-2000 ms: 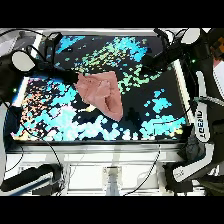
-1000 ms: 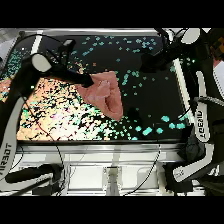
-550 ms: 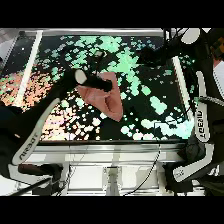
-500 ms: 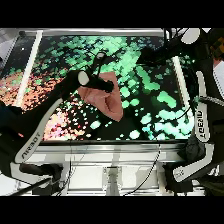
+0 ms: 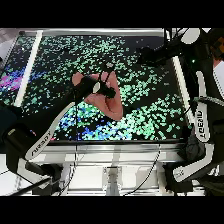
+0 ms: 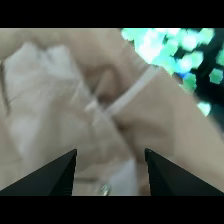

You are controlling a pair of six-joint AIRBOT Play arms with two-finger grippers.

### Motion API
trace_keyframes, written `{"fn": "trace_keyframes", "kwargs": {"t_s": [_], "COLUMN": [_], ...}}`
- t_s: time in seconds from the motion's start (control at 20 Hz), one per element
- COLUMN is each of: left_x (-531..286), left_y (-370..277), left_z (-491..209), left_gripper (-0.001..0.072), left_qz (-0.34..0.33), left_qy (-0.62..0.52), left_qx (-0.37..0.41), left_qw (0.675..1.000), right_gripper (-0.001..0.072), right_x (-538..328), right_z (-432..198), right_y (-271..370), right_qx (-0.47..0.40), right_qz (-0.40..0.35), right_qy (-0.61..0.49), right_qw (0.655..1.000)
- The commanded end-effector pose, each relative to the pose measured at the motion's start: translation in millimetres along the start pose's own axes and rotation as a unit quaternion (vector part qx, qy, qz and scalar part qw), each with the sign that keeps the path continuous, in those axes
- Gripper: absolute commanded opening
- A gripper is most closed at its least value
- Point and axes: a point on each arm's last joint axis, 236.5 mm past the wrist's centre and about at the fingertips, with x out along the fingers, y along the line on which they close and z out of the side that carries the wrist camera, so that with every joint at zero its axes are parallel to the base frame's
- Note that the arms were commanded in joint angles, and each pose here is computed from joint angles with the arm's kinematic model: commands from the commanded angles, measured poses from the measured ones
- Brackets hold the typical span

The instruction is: Fold the clothes and pants, and hang the long-sleeved shirts on hangers.

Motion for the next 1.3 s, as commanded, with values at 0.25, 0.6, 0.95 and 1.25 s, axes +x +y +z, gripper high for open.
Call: {"fn": "trace_keyframes", "kwargs": {"t_s": [0.25, 0.6, 0.95, 1.25], "left_x": [-14.7, -26.6, -26.1, -25.4], "left_y": [0.5, -34.8, -19.1, -10.7], "left_z": [-19.1, -3.1, -13.9, -10.0], "left_gripper": [0.0476, 0.0466, 0.0300, 0.0299], "left_qz": [0.029, 0.013, 0.042, 0.052], "left_qy": [0.053, 0.021, 0.052, 0.046], "left_qx": [0.087, 0.170, 0.226, 0.229], "left_qw": [0.994, 0.985, 0.972, 0.971], "right_gripper": [0.0383, 0.0383, 0.0383, 0.0383], "right_x": [-0.4, -0.4, -0.5, -0.6], "right_z": [-0.8, -1.5, -7.5, -9.9], "right_y": [0.4, -0.7, -1.7, -1.7], "right_qx": [-0.001, -0.002, -0.002, -0.002], "right_qz": [0.000, -0.002, -0.004, -0.004], "right_qy": [0.001, 0.003, 0.016, 0.021], "right_qw": [1.000, 1.000, 1.000, 1.000]}}
